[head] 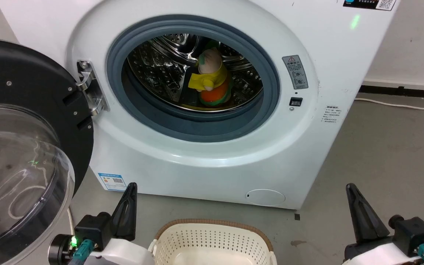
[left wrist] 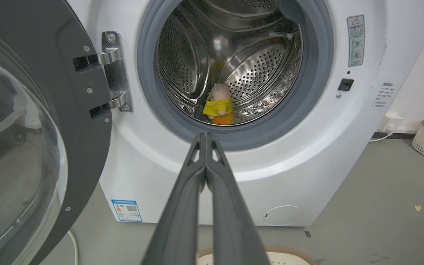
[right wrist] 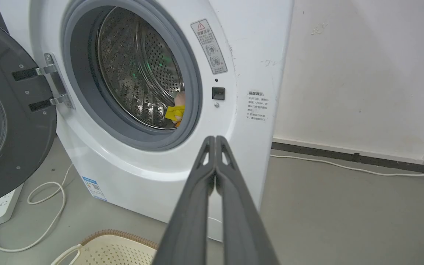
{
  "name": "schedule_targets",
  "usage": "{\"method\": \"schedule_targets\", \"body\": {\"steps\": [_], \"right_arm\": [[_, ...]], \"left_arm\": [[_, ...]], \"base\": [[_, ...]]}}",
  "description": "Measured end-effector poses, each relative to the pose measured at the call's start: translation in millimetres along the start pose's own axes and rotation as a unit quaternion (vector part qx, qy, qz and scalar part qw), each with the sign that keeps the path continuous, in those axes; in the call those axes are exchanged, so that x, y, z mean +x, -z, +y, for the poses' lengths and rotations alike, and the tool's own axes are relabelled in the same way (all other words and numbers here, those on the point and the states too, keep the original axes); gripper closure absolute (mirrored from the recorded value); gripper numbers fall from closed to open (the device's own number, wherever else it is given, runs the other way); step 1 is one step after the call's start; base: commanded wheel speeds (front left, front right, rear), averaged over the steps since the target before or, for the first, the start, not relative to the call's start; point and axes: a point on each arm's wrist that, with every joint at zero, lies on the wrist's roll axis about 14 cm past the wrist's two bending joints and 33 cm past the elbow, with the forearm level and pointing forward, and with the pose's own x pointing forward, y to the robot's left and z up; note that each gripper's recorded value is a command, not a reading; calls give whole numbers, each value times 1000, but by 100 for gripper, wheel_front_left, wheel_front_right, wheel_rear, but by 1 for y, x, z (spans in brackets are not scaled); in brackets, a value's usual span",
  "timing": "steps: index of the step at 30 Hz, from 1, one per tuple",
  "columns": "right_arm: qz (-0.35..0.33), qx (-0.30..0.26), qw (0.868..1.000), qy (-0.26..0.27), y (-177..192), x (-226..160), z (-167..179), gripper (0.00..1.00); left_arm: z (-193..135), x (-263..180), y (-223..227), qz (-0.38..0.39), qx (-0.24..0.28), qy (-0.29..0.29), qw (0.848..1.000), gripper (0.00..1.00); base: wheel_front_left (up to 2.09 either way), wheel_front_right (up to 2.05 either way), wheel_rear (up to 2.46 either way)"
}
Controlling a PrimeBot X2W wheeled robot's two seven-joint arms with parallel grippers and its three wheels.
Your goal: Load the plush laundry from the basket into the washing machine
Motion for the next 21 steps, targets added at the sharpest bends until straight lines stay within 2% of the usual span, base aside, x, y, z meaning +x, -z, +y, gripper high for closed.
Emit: {"method": "schedule_targets", "body": {"steps": [21], "right_arm": [[15, -8, 1000, -4, 2, 1, 2, 100]], "left_arm": [[6, 1, -3, 6, 15, -12, 1000, 100]], "base": [[0, 0, 0]]}}
